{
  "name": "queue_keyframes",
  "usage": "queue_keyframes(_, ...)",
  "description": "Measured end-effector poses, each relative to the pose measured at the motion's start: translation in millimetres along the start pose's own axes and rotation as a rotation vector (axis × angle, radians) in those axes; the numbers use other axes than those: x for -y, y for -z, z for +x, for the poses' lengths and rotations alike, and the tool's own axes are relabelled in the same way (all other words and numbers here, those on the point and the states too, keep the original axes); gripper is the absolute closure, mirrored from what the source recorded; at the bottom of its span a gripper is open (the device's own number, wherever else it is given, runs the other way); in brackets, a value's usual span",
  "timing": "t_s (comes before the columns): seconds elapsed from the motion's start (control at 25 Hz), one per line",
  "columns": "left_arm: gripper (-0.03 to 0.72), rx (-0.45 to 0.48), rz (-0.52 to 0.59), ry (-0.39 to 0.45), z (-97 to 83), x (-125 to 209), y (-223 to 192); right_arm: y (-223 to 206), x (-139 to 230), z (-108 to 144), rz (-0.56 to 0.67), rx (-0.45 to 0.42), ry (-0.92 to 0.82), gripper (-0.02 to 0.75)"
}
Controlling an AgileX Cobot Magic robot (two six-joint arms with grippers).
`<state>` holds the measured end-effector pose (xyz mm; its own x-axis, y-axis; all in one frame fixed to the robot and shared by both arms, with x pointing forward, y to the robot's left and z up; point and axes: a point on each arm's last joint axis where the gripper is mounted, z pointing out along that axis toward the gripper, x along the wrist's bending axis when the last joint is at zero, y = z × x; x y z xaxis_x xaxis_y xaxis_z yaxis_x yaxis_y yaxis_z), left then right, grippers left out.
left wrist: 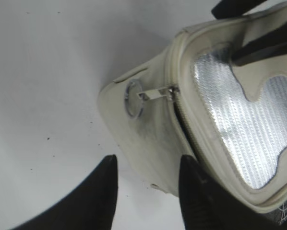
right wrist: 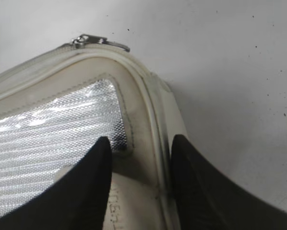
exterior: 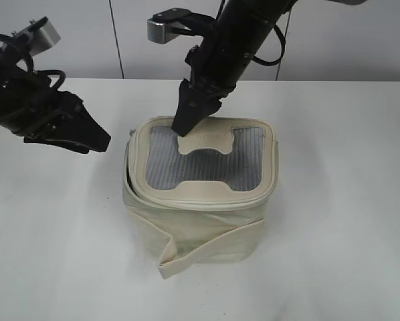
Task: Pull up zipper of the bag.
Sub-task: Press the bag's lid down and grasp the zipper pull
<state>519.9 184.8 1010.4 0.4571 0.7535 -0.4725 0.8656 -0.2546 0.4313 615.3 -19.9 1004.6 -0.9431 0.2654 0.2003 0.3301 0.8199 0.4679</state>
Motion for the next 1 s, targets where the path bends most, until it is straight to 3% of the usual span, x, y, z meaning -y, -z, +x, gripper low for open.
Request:
queue_keyframes(0.24, 0.356, 0.011, 0.016, -0.035, -7.0, 1.2, -3.9, -4.4, 1.2, -1.4, 0.008, -0.011, -0.005, 0.531)
queue_keyframes(0.4, 0.341, 0.01, 0.016, -0.037, -6.9, 1.2, -3.9, -4.3, 1.7, -0.8, 0.013, -0.017, -0.005, 0.686)
queue_keyframes(0.6, 0.32, -0.013, 0.011, -0.054, -4.9, 0.4, -3.7, -2.9, 1.0, -0.3, 0.015, -0.02, -0.004, 0.694)
queue_keyframes(0.84, 0.272, -0.139, -0.007, -0.148, 6.0, -3.3, -1.9, 4.1, -8.0, -1.7, 0.001, 0.005, 0.004, 0.697)
queue_keyframes(1.0, 0.268, -0.144, 0.011, -0.213, 6.8, -2.2, -2.1, 5.8, -12.9, -2.1, -0.012, 0.015, 0.014, 0.697)
